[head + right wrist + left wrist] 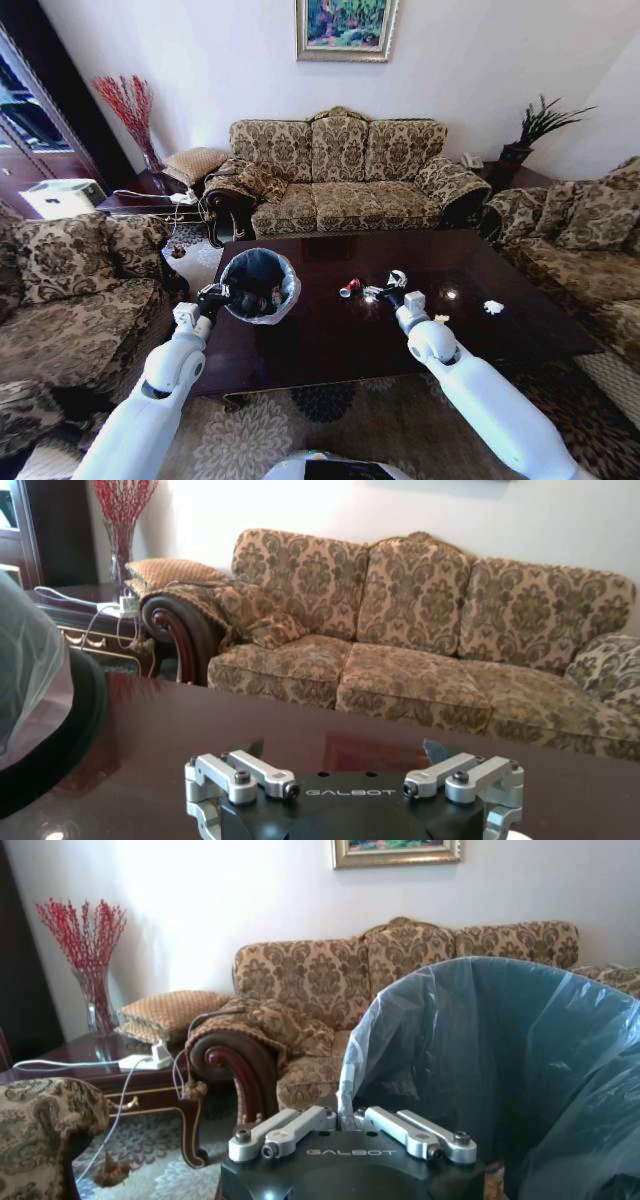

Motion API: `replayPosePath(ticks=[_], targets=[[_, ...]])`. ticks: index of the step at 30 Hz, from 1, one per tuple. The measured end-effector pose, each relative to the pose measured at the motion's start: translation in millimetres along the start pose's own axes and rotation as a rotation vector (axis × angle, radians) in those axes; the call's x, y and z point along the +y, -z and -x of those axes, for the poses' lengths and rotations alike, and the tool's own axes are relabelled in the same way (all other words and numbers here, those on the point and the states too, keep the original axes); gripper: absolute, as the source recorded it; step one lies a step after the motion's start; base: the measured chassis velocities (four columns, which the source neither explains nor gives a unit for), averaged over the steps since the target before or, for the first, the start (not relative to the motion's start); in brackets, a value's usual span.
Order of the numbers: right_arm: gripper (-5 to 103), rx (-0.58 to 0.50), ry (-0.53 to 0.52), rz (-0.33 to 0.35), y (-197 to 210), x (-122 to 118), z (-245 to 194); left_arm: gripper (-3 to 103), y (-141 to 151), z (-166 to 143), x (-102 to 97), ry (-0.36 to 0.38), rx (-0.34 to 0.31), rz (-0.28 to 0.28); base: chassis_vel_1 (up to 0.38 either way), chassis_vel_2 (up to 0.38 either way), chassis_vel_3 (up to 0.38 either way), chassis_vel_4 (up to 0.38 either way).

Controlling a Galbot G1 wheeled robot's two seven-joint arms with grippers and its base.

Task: Move to the front of the table and place the trash on the table into the trash bin.

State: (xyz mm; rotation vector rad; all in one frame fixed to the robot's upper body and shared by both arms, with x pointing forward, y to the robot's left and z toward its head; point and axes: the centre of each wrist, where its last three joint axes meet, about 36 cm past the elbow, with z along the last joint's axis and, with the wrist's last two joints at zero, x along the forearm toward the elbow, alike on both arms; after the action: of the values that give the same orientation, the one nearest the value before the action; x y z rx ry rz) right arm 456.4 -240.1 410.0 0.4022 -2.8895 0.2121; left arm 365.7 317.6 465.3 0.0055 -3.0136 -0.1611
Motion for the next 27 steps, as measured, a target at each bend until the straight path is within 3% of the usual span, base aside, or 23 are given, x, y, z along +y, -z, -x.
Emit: replayPosePath(ticks=[6,9,12,17,27], targets=[[100,0.029,-0.010,0.026,-14,12,8,3,0,-2,-2.0,-0.005,-0.001,-0.001,-0.155,0.137,0.163,-0.151],[100,0.072,-0.056,0.083,-28,22,17,3,1,-2,-3.3,-0.009,-0.002,-0.002,-0.086,0.059,0.101,-0.099],[100,0.134,-0.150,0.187,-48,44,31,3,1,-1,-5.4,-0.016,-0.003,-0.002,-0.028,0.016,0.012,-0.008],[100,0.196,-0.213,0.273,-76,72,56,3,0,0,-7.5,-0.034,0.004,0.008,0.000,0.000,0.000,0.000],[100,0.214,-0.221,0.392,-95,104,115,3,-2,-1,-4.3,-0.049,0.017,0.026,0.000,0.000,0.000,0.000]])
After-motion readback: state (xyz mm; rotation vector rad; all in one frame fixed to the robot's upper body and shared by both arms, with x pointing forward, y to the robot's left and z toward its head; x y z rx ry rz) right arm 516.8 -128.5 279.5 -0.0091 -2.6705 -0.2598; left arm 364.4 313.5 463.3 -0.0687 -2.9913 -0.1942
